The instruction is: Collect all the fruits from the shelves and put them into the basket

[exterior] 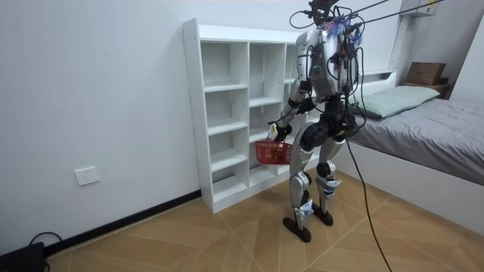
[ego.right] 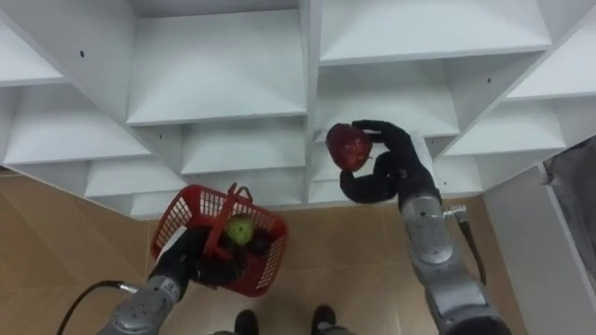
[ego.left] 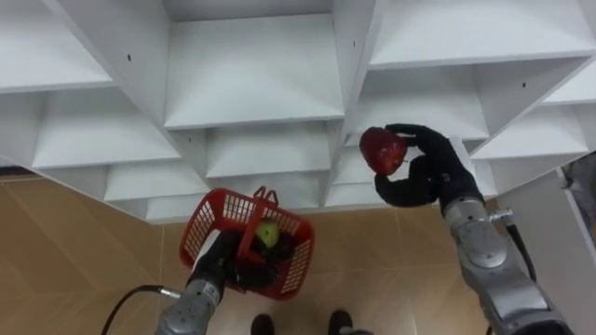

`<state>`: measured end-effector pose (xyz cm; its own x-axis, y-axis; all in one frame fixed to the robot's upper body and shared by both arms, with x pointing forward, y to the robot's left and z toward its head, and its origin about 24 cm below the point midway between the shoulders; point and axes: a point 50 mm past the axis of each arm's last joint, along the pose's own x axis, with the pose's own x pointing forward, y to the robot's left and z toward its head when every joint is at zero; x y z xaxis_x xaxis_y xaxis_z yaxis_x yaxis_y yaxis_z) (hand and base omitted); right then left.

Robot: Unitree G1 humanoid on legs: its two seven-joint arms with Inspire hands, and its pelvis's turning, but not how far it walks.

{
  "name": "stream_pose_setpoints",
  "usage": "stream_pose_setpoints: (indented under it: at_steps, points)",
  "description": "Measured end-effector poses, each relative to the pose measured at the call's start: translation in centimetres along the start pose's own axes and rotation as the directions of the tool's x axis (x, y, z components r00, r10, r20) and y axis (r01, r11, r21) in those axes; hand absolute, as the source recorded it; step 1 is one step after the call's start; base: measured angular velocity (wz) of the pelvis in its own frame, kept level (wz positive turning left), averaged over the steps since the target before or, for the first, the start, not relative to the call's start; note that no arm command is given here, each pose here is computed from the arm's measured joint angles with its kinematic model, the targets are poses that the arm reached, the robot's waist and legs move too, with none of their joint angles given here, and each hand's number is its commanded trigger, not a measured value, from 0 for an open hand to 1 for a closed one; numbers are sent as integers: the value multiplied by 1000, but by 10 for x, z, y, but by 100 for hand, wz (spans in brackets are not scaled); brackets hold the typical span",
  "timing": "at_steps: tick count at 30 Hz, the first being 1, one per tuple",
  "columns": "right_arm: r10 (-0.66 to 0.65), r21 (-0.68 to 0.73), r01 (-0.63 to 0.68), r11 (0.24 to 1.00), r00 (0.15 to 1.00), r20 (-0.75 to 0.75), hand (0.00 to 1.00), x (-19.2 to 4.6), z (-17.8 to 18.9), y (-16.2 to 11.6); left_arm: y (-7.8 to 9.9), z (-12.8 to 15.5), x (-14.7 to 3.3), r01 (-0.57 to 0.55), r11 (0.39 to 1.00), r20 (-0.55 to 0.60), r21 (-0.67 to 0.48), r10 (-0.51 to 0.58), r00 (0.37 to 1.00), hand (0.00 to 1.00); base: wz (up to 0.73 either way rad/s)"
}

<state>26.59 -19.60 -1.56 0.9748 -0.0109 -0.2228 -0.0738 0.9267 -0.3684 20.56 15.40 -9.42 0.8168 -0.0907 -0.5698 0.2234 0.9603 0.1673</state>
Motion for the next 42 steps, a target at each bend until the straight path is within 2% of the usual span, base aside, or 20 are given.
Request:
stream_pose_setpoints:
  at_steps: [10,27,42]
  points:
    - [93,4,-93,996,992,-82,100,-21,-25,26,-2,0,-2,-3,1000,19,-12,3,1000,100,0]
    - [300,-39,-302,953,953,-34,100,-32,-15,67,-24,-5,-7,67,997,19,-25,-66,998,100,-1]
    - [405,-36,-408,912,912,-60,100,-39,-21,77,-30,-2,-6,96,995,28,-35,-95,995,100,0]
